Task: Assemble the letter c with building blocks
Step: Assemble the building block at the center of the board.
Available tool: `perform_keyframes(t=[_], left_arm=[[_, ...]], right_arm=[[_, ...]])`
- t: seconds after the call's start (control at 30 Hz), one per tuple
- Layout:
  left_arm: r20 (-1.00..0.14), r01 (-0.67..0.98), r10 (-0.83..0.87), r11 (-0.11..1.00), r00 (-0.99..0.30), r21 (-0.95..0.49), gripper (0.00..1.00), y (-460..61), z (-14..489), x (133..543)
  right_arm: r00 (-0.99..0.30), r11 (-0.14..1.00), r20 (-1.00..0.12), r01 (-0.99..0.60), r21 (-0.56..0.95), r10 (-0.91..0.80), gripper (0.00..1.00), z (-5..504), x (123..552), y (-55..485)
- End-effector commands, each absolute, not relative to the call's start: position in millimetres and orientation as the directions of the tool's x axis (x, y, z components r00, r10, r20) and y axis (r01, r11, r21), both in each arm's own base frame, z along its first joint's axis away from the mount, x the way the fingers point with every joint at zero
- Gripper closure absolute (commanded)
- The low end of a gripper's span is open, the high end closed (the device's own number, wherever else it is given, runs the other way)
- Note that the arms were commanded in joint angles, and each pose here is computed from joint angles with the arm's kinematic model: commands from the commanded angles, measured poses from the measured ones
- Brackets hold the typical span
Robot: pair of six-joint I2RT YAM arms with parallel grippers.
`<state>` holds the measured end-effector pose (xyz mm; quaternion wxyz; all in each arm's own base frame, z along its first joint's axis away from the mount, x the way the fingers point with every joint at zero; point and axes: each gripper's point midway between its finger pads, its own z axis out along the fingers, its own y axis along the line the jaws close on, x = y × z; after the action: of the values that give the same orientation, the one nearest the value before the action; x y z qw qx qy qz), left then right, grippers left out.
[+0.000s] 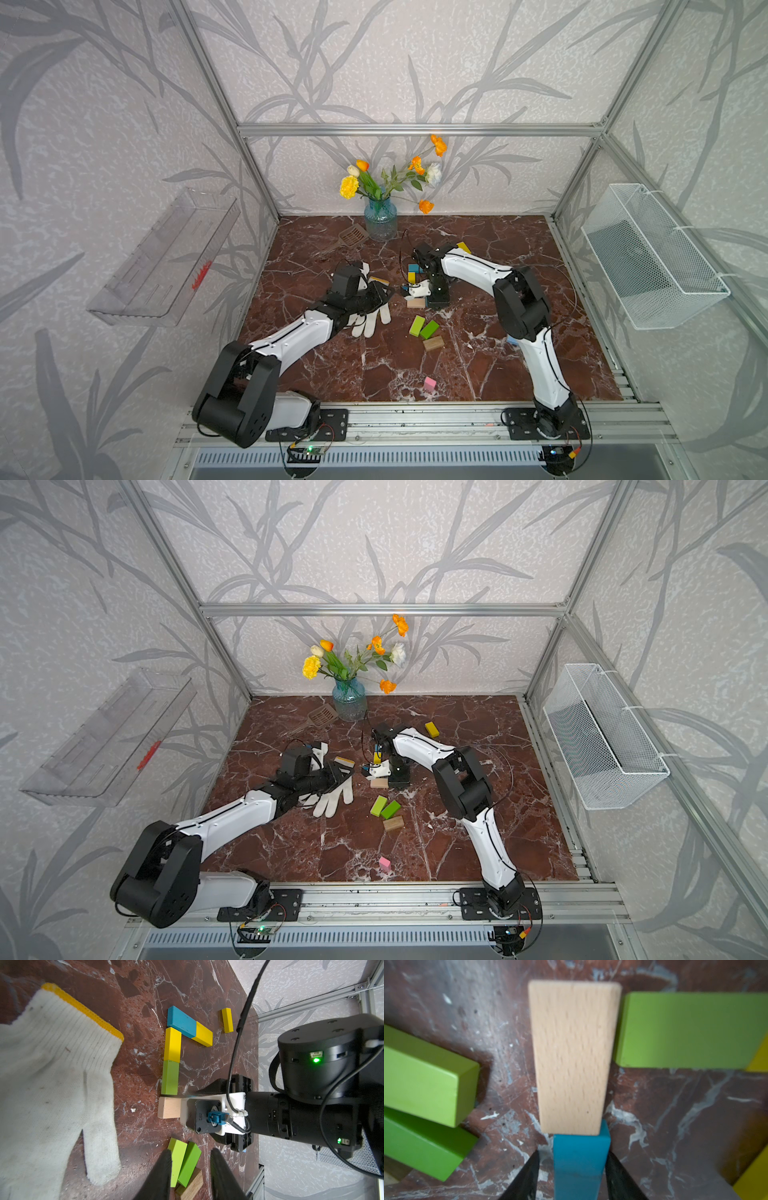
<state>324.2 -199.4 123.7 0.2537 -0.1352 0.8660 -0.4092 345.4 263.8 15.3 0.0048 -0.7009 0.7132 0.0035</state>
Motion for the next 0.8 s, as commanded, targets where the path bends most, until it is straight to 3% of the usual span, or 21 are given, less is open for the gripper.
perform_keyframes(t=[0.0, 0.37, 0.77], left_arm=[[-0.346, -0.010, -0.446, 0.624, -0.826, -0.781, 0.67, -198, 129, 323], [-0.343, -0.014, -0.445, 0.626, -0.827, -0.780, 0.67, -197, 127, 323], [-0.344, -0.018, -0.448, 0.630, -0.825, -0.777, 0.67, -196, 128, 323]], right_arm=[[-0.007, 0.006, -0.040, -1.000, 0.011, -0.999, 0.50, 27, 339, 269], [-0.009, 0.008, -0.043, -1.000, 0.016, -0.999, 0.56, 28, 339, 270], [-0.050, 0.055, -0.068, -0.996, -0.068, -0.996, 0.43, 45, 354, 269]])
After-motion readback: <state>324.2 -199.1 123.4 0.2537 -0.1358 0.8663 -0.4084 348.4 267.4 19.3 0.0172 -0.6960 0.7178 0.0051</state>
